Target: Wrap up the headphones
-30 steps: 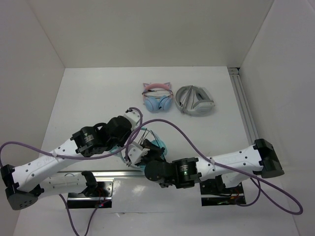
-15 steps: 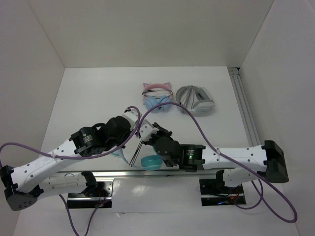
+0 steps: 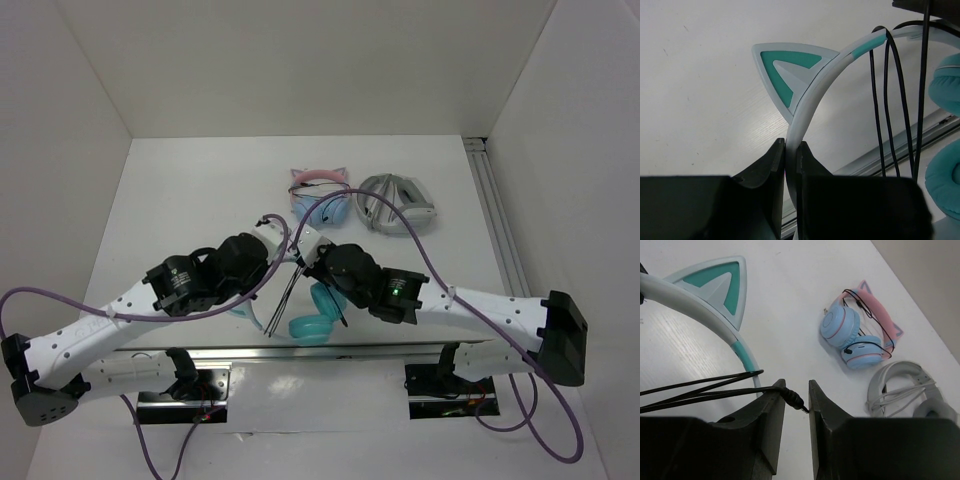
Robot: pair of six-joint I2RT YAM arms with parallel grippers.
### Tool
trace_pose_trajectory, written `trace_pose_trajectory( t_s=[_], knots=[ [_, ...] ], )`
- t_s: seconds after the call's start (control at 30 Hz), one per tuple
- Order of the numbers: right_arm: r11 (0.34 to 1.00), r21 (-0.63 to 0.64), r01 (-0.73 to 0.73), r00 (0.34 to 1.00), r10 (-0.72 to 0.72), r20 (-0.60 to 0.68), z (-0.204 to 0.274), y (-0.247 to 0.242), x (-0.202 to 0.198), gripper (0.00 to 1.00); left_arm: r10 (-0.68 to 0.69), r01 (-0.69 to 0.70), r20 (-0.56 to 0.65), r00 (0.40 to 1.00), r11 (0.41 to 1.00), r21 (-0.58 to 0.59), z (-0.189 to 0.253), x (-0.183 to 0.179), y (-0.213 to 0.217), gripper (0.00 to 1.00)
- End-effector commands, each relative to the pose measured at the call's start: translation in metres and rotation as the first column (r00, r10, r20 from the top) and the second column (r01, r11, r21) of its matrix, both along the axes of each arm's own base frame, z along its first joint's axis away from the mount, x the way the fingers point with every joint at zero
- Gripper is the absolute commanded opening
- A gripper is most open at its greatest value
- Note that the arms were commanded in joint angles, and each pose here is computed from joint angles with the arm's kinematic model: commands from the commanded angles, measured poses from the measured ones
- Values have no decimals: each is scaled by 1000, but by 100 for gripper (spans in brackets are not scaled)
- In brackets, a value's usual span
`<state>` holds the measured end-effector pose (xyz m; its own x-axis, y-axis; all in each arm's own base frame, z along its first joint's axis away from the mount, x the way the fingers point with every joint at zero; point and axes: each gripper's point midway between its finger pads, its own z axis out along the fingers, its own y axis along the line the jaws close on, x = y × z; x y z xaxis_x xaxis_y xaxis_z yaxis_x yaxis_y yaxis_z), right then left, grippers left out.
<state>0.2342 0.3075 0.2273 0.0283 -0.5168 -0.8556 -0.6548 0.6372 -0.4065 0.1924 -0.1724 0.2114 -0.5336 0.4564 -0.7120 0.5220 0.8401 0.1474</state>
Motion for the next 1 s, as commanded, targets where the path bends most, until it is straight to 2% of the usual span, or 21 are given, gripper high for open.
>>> trace_pose_trajectory(
  t_s=[0.0,0.2,0.3,0.33,0.37,0.4,0.57,0.6,0.7,0.83,0.9,0.97],
  knots=[
    [993,77,85,996,-86,2,15,-18,23,32,-65,65,-35,997,998,-9,11,-14,-1,0],
    [991,20,133,991,-133,-28,-5,-29,40,45,-66,65,-21,998,998,-6,14,-13,2,0],
    [987,-10,160,987,-160,-32,-14,-36,50,47,-25,25,-14,1000,999,30,14,-6,4,0],
    [984,-19,180,983,-180,-36,-17,-41,56,51,-14,14,3,1000,1000,28,19,-3,5,0],
    [981,-28,192,980,-193,-40,-21,-43,60,61,-14,14,2,1000,999,30,19,-1,2,0],
    [979,-29,204,978,-205,-40,-21,-47,63,67,-14,14,2,1000,999,30,19,-1,2,0],
    [965,-36,258,962,-260,-85,-31,-64,85,72,-33,33,-8,999,999,27,22,1,-6,0],
    [961,-41,273,956,-276,-97,-34,-69,87,89,-33,33,-2,999,999,20,26,1,-7,0],
    [953,-14,302,948,-302,-96,-26,-76,93,91,-33,33,3,999,999,13,27,2,-8,0],
    [892,118,435,899,-425,-107,2,-105,110,93,-9,9,-6,1000,999,48,20,6,-6,0],
    [812,229,537,844,-522,-127,30,-129,119,96,20,-19,-19,1000,998,54,13,10,-5,0],
    [751,279,599,799,-585,-139,48,-142,121,100,49,-47,-33,998,998,43,7,16,-4,0]
  ],
)
